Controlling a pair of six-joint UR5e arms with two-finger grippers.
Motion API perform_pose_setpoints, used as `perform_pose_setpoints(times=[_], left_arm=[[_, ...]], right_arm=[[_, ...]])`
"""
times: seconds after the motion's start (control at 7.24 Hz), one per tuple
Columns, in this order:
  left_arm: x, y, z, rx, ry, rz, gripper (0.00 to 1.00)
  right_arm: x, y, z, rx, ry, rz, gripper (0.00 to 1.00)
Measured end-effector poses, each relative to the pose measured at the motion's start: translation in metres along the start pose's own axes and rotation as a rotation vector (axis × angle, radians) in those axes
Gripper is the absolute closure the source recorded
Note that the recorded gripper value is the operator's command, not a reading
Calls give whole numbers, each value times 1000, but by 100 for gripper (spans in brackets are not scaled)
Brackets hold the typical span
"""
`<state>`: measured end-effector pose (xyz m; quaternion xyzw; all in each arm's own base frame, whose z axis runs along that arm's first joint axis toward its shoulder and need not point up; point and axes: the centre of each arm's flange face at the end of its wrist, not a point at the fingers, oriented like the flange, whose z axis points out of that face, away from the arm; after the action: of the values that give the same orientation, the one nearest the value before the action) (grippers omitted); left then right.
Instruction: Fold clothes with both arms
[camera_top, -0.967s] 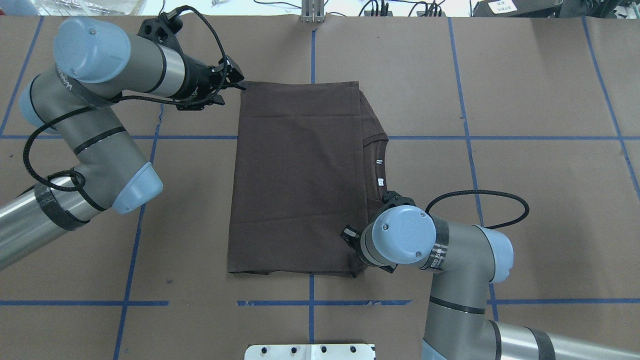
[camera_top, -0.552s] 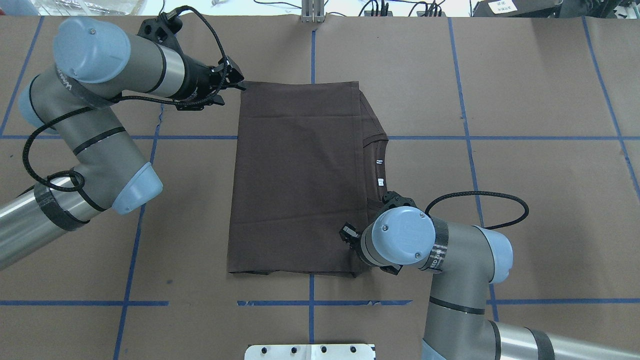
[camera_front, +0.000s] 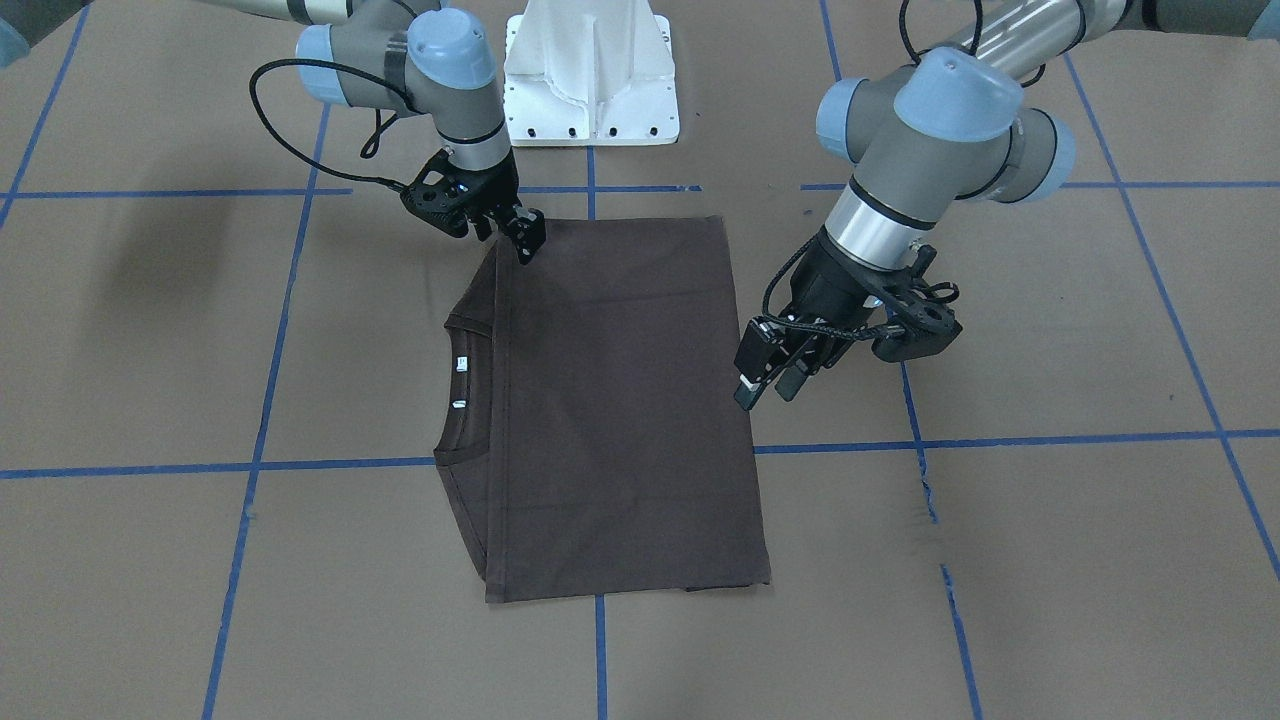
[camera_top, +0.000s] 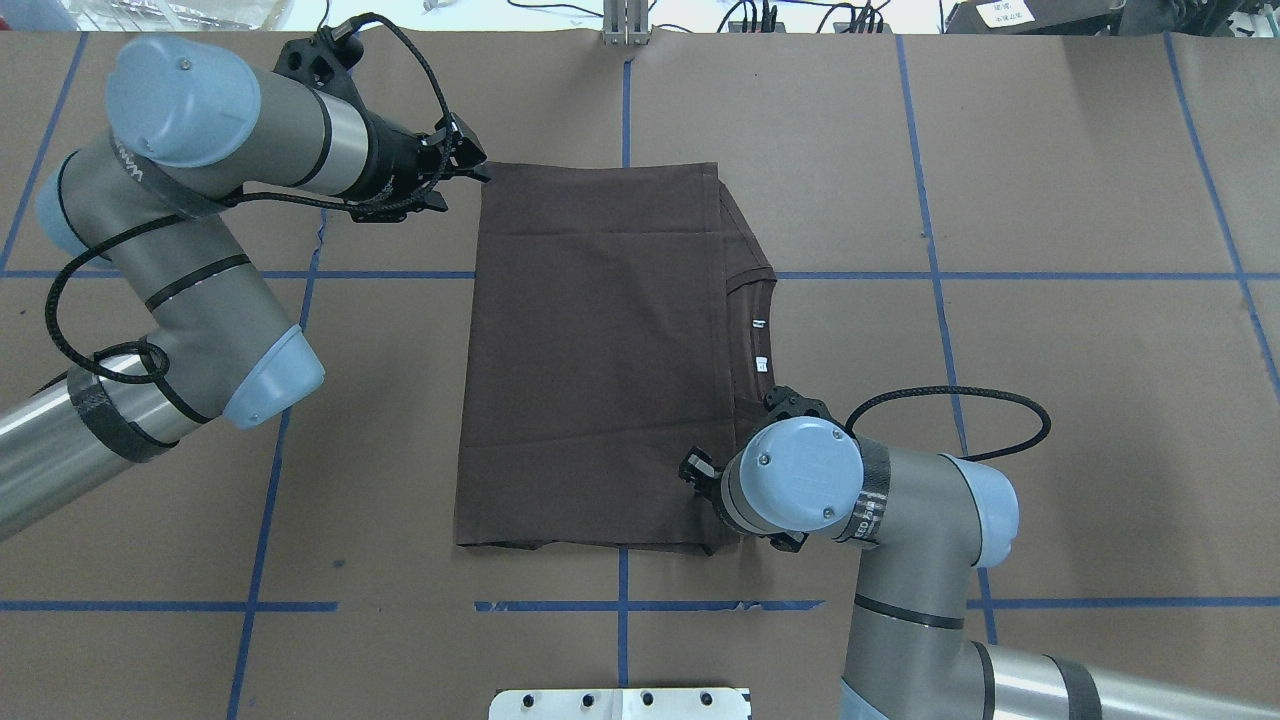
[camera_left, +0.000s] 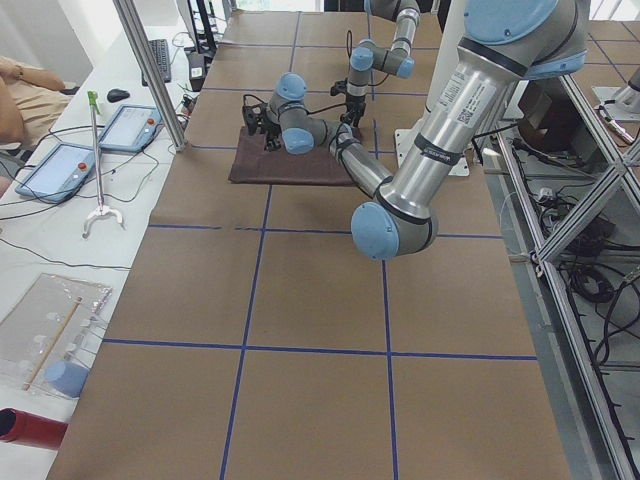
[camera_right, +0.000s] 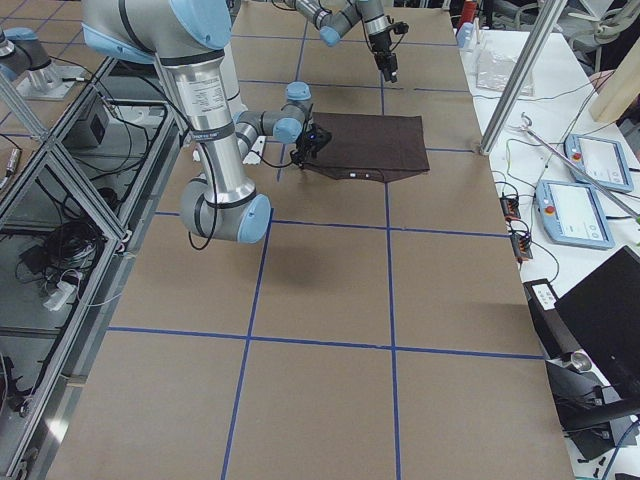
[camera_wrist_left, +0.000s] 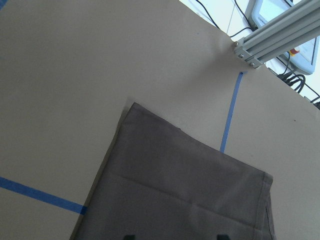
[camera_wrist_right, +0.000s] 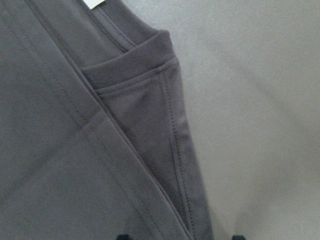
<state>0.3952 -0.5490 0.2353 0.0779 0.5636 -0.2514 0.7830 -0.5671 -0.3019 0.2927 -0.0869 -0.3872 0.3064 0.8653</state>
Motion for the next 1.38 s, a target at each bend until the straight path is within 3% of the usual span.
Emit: perform_pose_setpoints(times=[0.14,0.83,1.38], left_arm=[[0,0,0,0,0,0,37],[0,0,-2,0,2,-3,36],[-3,26,-4,-25,12,-90,35]], right_arm=[[-1,1,1,0,1,0,100],[-3,1,-4,-8,-5,-1,100],[-5,2,-19,-23,-27,-1,100]])
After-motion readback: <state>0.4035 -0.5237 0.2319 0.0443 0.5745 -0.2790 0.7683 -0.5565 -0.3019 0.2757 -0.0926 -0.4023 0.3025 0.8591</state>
